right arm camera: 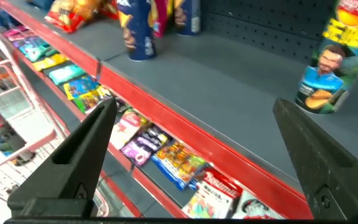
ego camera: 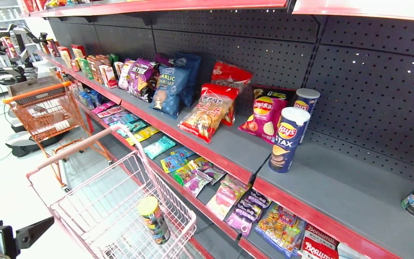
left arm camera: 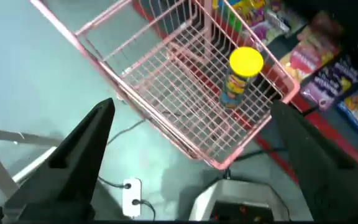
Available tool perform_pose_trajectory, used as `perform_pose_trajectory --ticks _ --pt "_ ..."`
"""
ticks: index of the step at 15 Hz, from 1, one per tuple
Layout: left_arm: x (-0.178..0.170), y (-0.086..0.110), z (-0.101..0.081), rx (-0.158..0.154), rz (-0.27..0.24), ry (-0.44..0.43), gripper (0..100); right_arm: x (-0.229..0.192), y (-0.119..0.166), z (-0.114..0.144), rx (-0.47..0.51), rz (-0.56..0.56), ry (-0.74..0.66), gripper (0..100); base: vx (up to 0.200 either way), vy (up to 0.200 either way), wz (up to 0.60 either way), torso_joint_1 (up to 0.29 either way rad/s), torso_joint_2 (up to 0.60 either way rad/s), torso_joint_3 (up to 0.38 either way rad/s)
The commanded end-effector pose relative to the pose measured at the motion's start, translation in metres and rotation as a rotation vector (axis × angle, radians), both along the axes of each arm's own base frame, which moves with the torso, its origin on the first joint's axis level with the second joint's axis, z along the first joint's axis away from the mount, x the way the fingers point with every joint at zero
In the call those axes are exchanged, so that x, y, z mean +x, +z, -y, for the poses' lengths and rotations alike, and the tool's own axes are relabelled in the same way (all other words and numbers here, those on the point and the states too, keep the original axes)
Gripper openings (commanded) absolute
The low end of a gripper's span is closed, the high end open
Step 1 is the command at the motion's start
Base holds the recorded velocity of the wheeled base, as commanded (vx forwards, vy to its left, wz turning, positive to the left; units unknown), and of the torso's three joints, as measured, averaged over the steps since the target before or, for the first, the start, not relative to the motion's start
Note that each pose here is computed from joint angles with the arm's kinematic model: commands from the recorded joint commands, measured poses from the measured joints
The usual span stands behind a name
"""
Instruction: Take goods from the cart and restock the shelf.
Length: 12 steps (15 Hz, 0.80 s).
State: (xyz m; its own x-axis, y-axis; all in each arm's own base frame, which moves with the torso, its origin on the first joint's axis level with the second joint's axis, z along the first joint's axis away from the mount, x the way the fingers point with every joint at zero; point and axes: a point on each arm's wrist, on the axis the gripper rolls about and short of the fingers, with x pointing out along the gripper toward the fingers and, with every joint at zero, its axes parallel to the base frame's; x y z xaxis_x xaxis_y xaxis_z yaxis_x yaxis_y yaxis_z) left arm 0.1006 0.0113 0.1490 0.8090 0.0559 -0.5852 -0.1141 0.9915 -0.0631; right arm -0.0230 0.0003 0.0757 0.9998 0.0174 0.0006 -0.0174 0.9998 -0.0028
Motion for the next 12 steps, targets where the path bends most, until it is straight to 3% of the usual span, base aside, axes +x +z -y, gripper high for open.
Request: perform_pose_trajectory --ticks 1,5,6,8,9,10,12 --pt "0.021 -0.016 -0.003 -0.02 -0.143 -0.001 100 0.0 0.0 0.0 0.0 0.001 0.001 100 0.0 0.0 0.0 0.0 0.0 0.0" --pt "0.049 -0.027 -0.006 -0.023 -0.16 -0.004 100 0.0 0.0 0.0 0.0 0.001 0.001 100 0.0 0.0 0.0 -0.06 0.13 0.075" --pt "0.063 -0.029 -0.007 -0.026 -0.117 -0.018 100 0.0 0.0 0.0 0.0 0.001 0.001 100 0.0 0.0 0.0 -0.08 0.2 0.105" --pt "0.065 -0.031 -0.005 -0.052 -0.096 -0.088 100 0.0 0.0 0.0 0.0 0.001 0.001 100 0.0 0.0 0.0 -0.083 0.22 0.117" --pt "0.065 -0.031 -0.005 -0.052 -0.096 -0.088 100 0.0 0.0 0.0 0.0 0.001 0.001 100 0.0 0.0 0.0 -0.095 0.22 0.124" --pt "0.063 -0.037 -0.003 -0.048 -0.095 -0.174 100 0.0 0.0 0.0 0.0 0.001 0.001 100 0.0 0.0 0.0 -0.1 0.23 0.124" --pt "0.071 -0.049 -0.002 -0.044 -0.091 -0.215 100 0.0 0.0 0.0 -0.002 -0.001 0.002 100 0.0 0.0 0.0 -0.115 0.27 0.151"
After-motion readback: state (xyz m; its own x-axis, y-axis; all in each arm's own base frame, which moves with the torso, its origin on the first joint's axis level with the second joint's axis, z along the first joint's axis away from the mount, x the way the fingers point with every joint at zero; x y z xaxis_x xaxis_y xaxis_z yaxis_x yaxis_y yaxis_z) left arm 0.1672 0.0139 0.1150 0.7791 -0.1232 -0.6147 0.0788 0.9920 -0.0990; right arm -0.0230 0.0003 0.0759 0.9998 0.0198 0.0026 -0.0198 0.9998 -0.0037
